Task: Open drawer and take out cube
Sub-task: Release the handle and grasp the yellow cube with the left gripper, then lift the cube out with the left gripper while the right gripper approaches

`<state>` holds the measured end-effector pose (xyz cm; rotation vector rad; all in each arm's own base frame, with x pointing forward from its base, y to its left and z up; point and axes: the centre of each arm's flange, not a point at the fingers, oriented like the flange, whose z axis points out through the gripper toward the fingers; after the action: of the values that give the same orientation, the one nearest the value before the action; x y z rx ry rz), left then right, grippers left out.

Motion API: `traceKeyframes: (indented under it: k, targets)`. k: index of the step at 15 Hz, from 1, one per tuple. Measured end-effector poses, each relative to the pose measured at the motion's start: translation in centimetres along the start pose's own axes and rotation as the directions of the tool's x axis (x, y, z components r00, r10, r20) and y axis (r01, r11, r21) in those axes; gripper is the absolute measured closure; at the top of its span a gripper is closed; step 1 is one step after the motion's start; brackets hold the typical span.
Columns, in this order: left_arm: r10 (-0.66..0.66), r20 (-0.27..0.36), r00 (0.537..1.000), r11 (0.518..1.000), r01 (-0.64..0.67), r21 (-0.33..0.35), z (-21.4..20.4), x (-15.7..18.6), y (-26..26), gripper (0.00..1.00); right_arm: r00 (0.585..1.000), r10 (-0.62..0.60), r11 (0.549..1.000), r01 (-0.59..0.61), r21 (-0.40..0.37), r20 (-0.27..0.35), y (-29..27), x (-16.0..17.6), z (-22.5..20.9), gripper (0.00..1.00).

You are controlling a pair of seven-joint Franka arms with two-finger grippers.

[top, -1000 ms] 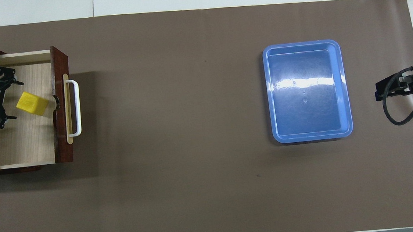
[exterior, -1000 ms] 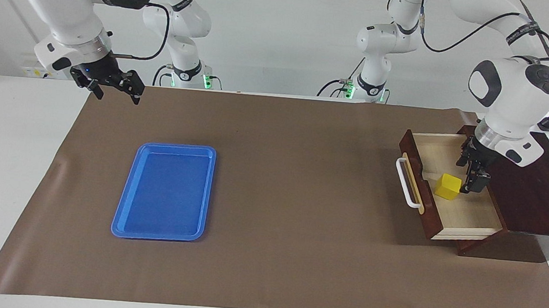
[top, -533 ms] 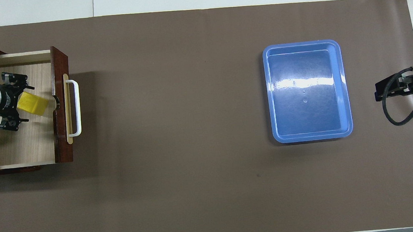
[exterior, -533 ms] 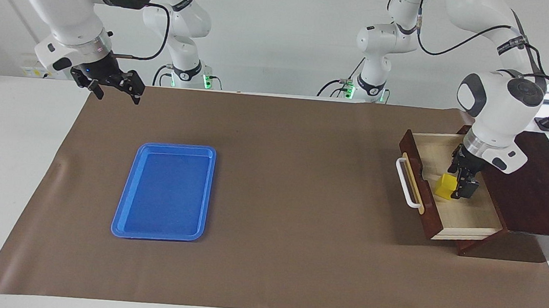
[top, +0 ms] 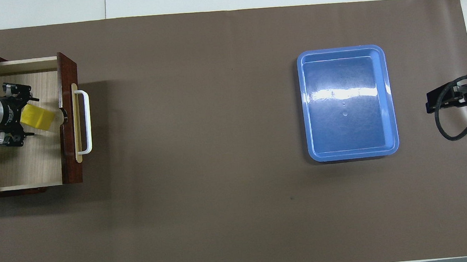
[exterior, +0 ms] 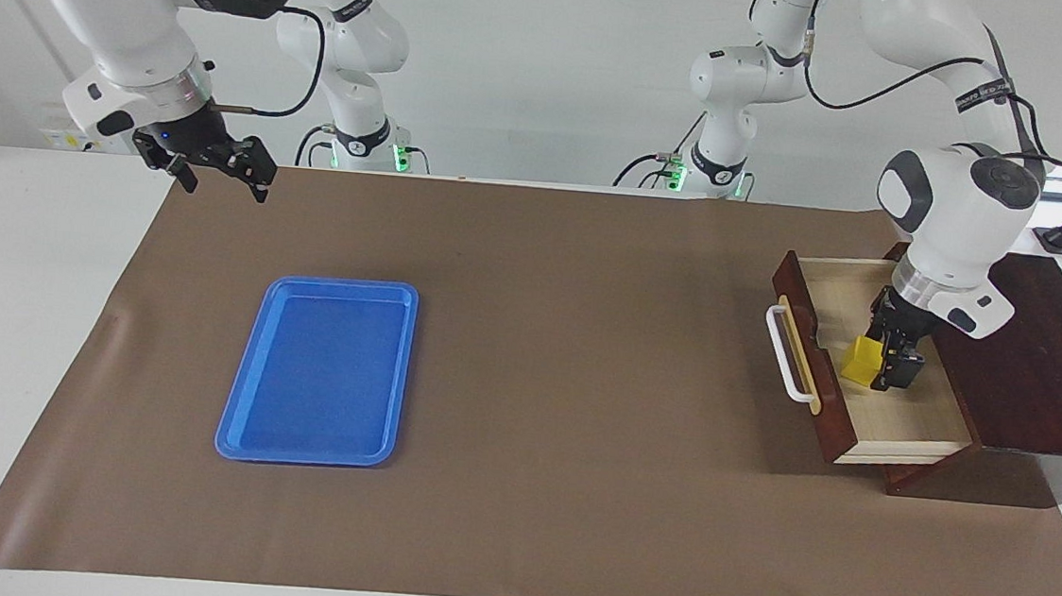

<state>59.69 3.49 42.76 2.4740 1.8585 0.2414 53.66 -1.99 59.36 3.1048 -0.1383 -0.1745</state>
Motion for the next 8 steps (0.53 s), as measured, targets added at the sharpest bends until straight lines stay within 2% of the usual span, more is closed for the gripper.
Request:
traceKeyframes:
  k: [1, 2, 3, 6, 8]
  targets:
    - [-0.010, 0.009, 1.000, 1.000, 0.010, -0.003, 0.0, 0.1, 0.0, 0.23, 1.000, 0.000, 1.000, 0.000, 0.000, -0.001, 0.0, 0.0, 0.0, 0.00]
    - [-0.018, 0.019, 1.000, 1.000, 0.018, -0.006, 0.0, 0.0, 0.0, 0.39, 1.000, 0.000, 1.000, 0.000, 0.000, -0.002, 0.0, 0.0, 0.0, 0.00]
    - [-0.020, 0.024, 1.000, 1.000, 0.020, -0.007, -0.1, -0.1, 0.1, 0.45, 1.000, 0.000, 1.000, 0.000, 0.000, -0.003, 0.0, 0.0, 0.0, 0.00]
    - [-0.025, 0.048, 0.999, 1.000, 0.024, 0.019, -1.6, -0.3, 0.9, 0.45, 1.000, 0.000, 1.000, 0.000, 0.000, -0.004, 0.0, 0.0, 0.0, 0.00]
    - [-0.037, 0.071, 0.997, 0.998, 0.033, 0.051, -4.3, -0.4, 2.4, 0.45, 1.000, 0.000, 1.000, 0.000, 0.000, -0.005, 0.0, 0.0, 0.0, 0.00]
